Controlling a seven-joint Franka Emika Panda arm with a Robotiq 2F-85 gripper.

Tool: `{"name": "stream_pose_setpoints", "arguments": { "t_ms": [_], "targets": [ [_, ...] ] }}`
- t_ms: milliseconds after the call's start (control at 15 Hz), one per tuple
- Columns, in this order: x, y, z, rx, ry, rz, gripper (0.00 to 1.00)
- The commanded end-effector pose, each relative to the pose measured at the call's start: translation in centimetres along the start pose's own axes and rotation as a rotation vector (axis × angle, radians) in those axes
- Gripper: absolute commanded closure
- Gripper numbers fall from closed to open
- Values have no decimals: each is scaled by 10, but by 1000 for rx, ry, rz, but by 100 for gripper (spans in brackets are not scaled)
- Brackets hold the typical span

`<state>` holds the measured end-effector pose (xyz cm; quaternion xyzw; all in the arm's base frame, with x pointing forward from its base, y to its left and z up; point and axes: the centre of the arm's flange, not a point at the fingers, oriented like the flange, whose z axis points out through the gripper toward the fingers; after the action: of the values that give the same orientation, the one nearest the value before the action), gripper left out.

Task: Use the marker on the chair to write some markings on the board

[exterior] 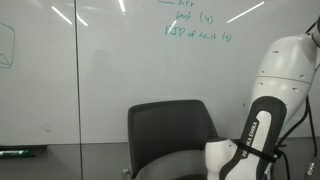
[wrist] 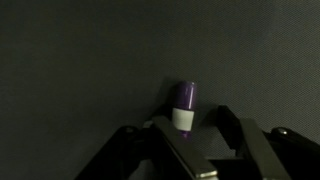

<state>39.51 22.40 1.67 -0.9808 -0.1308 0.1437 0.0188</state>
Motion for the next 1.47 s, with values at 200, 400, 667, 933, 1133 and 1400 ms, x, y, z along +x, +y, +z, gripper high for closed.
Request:
{"name": "stream_pose_setpoints", "arguments": {
  "t_ms": [200, 400, 667, 933, 1133, 1400],
  "targets": [
    [-4, -7, 5, -119, 90, -56, 94],
    [-8, -1, 1, -220, 90, 5, 91],
    [-8, 19, -19, -366, 92, 88, 92],
    [-3, 60, -59, -402, -8, 146, 92],
    [2, 81, -99, -405, -67, 165, 92],
    [4, 104, -176, -456, -58, 173, 92]
  ]
}}
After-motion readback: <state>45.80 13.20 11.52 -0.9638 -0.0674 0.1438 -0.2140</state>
